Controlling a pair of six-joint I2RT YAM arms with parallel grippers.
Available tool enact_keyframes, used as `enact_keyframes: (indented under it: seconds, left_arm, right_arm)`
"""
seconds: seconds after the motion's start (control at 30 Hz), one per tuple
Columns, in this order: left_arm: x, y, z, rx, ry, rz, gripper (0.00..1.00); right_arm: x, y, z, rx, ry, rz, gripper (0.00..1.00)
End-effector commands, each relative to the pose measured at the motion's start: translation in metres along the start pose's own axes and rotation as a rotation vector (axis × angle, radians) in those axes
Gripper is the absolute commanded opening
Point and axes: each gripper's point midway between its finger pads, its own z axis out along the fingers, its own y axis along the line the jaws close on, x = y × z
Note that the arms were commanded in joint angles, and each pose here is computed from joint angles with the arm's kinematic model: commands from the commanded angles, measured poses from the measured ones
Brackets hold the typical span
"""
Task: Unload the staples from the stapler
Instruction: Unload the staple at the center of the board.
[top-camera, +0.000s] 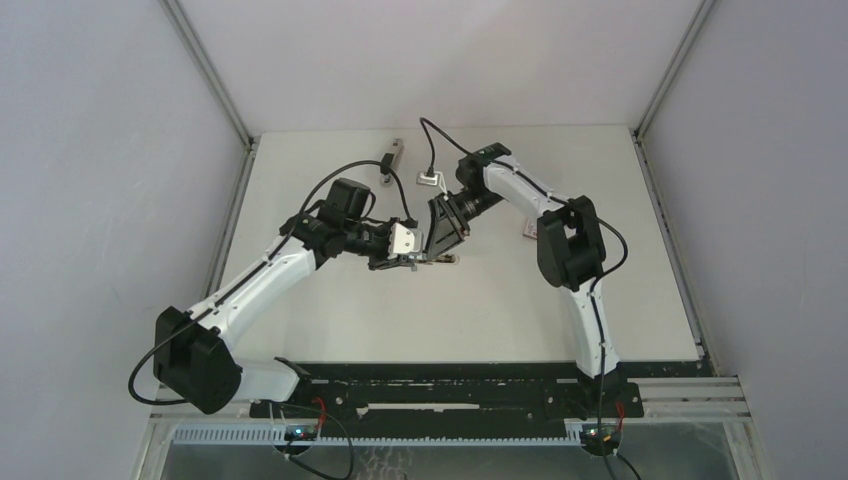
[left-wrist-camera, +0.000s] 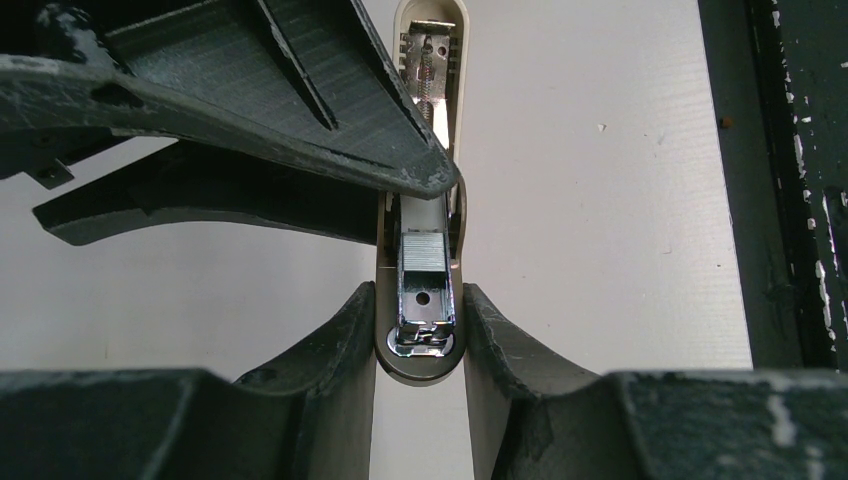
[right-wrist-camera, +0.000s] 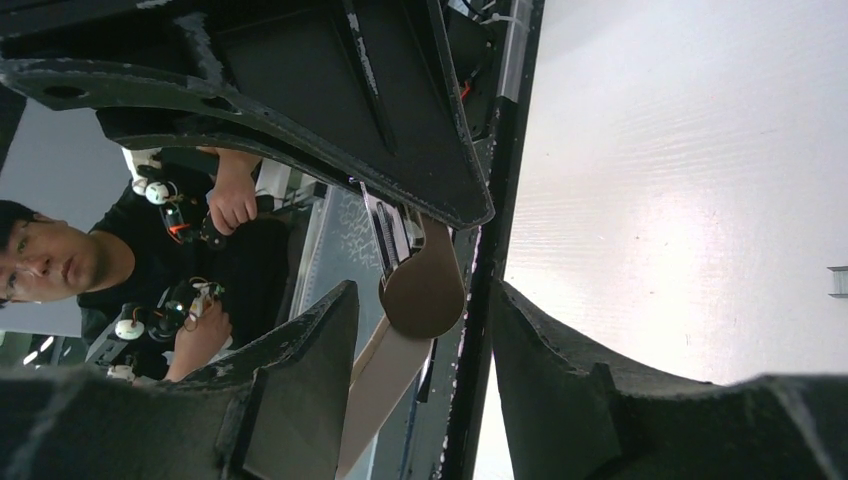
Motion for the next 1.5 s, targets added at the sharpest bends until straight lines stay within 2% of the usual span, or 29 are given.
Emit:
enact_keyframes:
  seconds: [0.0,0.13,0.2,0.43,0.5,0.63,0.7,0.83,1.13,1.23,1.47]
  left_arm:
    - [-0.002,-0.004,0.002,0.013,-0.021,0.016,0.00]
    - [-0.002,-0.004,0.002,0.012,-0.019,0.018,0.00]
    - [-0.001,-0.004,0.003,0.013,-0.018,0.018,0.00]
    - [-0.001,-0.004,0.003,0.012,-0.016,0.020,0.00]
    - [0.000,-0.004,0.003,0.011,-0.015,0.019,0.01]
    - [0.001,-0.002,0.003,0.002,-0.003,0.016,0.20]
    - [0.003,0.001,0.002,-0.012,0.008,0.010,0.33]
    - [0.004,0.008,-0.002,-0.050,0.017,0.000,0.51]
    - [0.001,0.024,-0.028,-0.098,-0.052,-0.077,0.83]
    - [0.001,0.029,-0.039,-0.124,-0.074,-0.097,0.88]
    - [0.009,0.041,-0.066,-0.233,-0.083,-0.190,0.90]
  right_arm:
    - [-0.007,0.003,0.007,-0.013,0.006,-0.060,0.50]
    - [-0.006,0.003,0.007,-0.011,0.011,-0.059,0.45]
    - [-0.006,0.003,0.008,-0.011,0.012,-0.057,0.39]
    - [-0.006,0.005,0.007,-0.011,0.013,-0.057,0.26]
    - [-0.007,0.005,0.007,-0.010,0.012,-0.058,0.26]
    - [-0.008,0.006,0.004,-0.006,0.008,-0.062,0.24]
    - [-0.010,0.007,0.002,-0.002,0.003,-0.066,0.23]
    - [-0.013,0.007,-0.006,0.011,-0.014,-0.076,0.18]
    - [-0.017,-0.003,-0.023,0.064,-0.030,-0.054,0.15]
    - [-0.016,-0.014,-0.025,0.117,-0.013,-0.009,0.14]
    - [-0.012,-0.062,-0.043,0.392,0.014,0.040,0.14]
